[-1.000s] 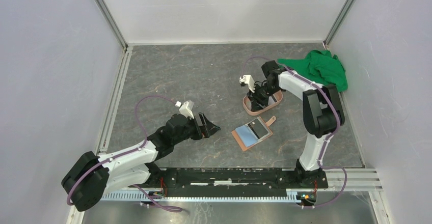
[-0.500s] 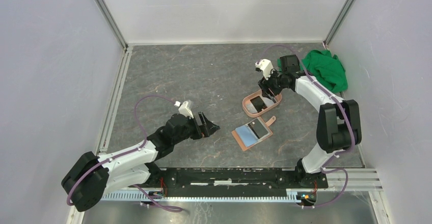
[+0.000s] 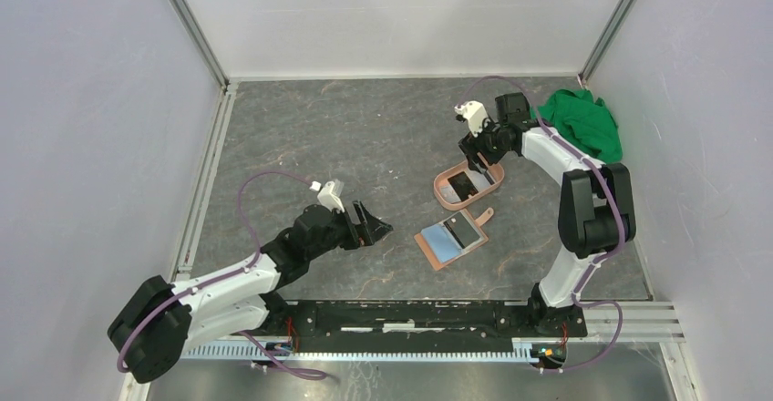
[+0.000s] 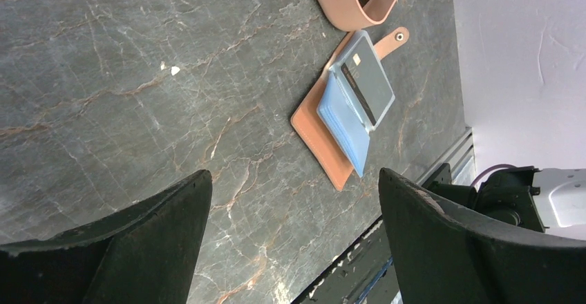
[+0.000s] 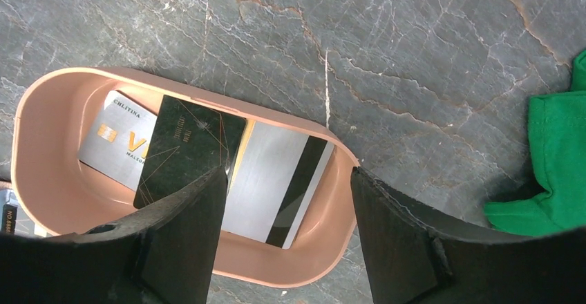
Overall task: Put the credit cards into the card holder
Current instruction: Move the storage box to the center of the board, then pick up the credit card from the storage box.
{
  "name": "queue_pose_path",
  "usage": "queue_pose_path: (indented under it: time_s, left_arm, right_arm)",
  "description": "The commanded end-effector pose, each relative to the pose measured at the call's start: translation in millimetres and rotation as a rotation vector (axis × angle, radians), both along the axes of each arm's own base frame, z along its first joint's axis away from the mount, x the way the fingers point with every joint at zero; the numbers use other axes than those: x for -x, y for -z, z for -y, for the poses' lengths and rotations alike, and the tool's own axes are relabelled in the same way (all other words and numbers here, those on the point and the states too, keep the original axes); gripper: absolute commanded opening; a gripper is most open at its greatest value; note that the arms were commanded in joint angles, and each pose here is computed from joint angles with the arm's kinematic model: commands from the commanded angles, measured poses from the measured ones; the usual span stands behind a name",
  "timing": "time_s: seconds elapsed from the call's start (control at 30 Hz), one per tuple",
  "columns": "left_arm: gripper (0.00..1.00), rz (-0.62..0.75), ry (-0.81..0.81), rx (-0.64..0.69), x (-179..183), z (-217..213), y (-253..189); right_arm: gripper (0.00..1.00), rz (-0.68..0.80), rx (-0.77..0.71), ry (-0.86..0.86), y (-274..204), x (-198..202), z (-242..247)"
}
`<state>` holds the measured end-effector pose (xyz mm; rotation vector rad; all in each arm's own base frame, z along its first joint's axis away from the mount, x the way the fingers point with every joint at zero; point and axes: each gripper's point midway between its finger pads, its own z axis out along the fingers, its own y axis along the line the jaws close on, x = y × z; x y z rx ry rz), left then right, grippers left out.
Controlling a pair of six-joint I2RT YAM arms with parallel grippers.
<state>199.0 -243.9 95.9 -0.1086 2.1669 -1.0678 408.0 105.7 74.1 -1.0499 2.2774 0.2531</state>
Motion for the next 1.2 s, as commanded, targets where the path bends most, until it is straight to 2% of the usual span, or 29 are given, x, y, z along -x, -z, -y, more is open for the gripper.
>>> queue_pose_path:
  time_s: [0.0,0.33,0.67,0.93,1.07,1.17]
  left_arm:
    - [0.96,0.034,-0.02,0.022,-5,-2,-4]
    - [0.95,0.012,-0.019,0.052,-4,3,1]
    - [0.95,-0.014,-0.011,0.09,-1,8,3]
    - [0.95,-0.018,-0.006,0.092,-2,10,3]
    - [0.95,-0.019,-0.007,0.089,-2,10,4]
    - [0.95,-0.02,-0.007,0.092,-2,10,3]
  right_arm:
    - [0.73,0.021,0.017,0.038,-3,-6,6]
    - [0.73,-0.043,0.009,0.062,21,9,6]
    - [0.73,-0.058,0.014,0.148,35,3,7]
    - [0.73,-0.08,0.056,0.134,49,3,-1]
    - [0.7,-0.092,0.065,0.127,54,5,0]
    - [0.61,-0.093,0.062,0.118,54,6,-2]
